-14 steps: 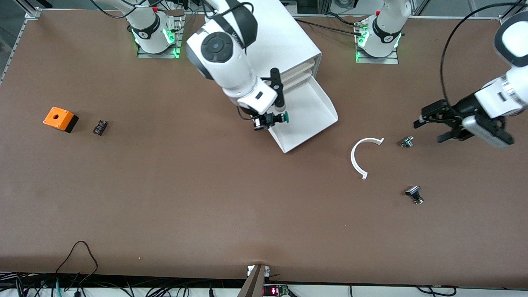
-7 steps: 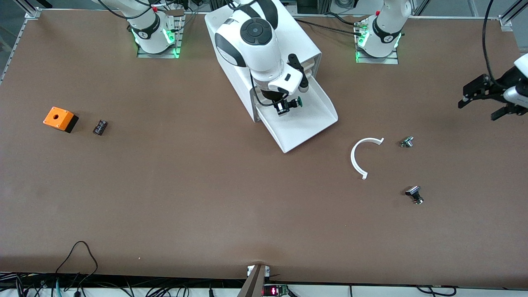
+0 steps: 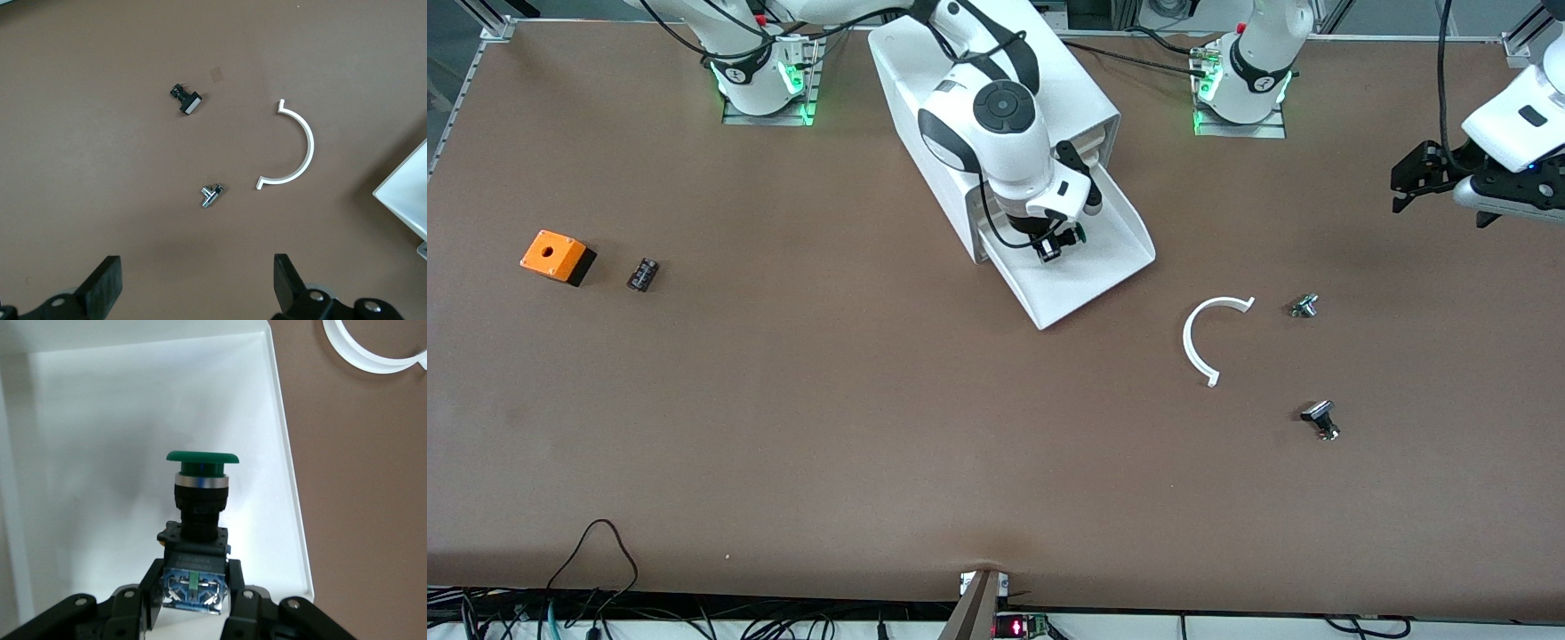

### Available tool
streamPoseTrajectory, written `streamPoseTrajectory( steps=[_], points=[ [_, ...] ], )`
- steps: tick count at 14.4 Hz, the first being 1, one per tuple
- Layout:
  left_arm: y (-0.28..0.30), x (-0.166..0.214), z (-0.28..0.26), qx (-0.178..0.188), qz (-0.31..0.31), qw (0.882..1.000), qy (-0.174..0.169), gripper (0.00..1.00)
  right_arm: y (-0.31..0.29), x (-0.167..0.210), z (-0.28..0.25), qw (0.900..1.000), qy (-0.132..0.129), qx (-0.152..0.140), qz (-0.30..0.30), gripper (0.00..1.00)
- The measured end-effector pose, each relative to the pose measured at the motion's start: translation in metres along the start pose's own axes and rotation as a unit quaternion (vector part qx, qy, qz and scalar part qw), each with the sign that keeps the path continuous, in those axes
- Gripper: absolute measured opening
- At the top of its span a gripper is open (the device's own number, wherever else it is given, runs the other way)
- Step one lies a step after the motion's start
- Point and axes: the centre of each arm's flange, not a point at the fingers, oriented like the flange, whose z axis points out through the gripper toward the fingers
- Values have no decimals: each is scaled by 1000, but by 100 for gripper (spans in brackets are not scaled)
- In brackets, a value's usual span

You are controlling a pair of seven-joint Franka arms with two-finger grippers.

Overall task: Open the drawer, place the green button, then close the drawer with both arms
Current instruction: 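Lower the green button into the open drawer and open the right gripper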

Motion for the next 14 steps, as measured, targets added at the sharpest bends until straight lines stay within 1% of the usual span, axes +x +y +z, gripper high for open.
streamPoseTrajectory(
  steps=[4,8,9,10,11,14],
  points=[
    [3,3,-5,0,-50,999,-3,100,-5,6,20,1000,-12,-7,-8,42],
    [12,7,-4,-1,-83,997,-10,100,-5,7,30,1000,-13,-11,-3,42],
    [11,8,-5,-2,-86,996,-14,100,-5,6,30,1000,-13,-11,6,47],
    [10,11,-6,-3,-88,996,-18,100,-4,6,30,1000,-13,-12,18,55],
    [9,14,-6,-4,-88,996,-21,100,-4,5,30,999,-13,-12,29,66],
    [5,26,-5,-8,-88,996,-30,100,-3,6,29,999,-12,-14,40,93]
  ],
)
